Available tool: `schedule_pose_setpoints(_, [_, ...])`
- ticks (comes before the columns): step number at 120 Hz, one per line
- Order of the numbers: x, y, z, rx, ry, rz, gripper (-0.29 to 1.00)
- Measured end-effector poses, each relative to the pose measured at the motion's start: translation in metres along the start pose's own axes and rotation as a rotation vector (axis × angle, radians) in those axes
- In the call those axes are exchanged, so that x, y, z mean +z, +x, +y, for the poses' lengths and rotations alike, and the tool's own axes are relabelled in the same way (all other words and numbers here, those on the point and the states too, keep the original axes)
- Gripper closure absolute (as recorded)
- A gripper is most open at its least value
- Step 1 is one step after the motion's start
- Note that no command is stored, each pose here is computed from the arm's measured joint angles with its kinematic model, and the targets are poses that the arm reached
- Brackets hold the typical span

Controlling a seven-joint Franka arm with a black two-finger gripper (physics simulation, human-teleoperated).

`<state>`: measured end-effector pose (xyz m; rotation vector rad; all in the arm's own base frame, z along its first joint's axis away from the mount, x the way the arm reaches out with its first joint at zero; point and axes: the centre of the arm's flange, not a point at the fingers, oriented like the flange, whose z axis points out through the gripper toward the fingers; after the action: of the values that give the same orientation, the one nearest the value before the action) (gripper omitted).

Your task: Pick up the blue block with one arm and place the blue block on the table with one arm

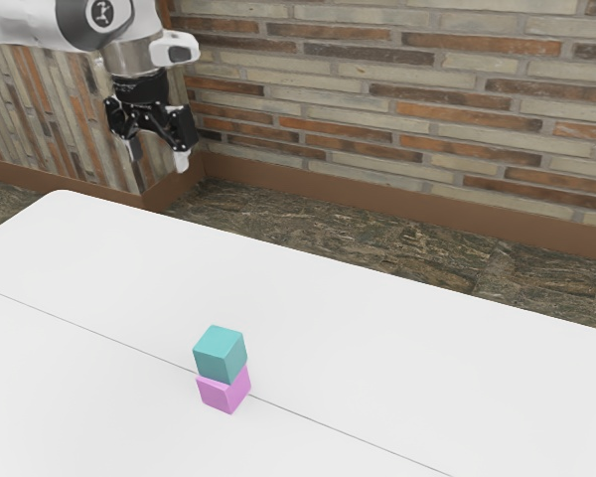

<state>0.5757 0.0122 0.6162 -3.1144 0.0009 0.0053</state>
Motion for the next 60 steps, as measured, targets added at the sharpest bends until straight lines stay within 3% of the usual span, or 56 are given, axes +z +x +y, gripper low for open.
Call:
schedule_pose_setpoints(22, [-0.002,0.003,0.015,0.052,0.013,0.044,0.00])
schedule_pose_setpoints(33, [0.021,-0.023,0.030,0.093,0.022,0.021,0.00])
schedule_pose_setpoints(51, [0.131,-0.070,0.055,0.078,-0.085,-0.073,0.00])
schedule_pose_setpoints(60, [0.158,-0.083,0.065,0.042,-0.136,-0.072,0.00])
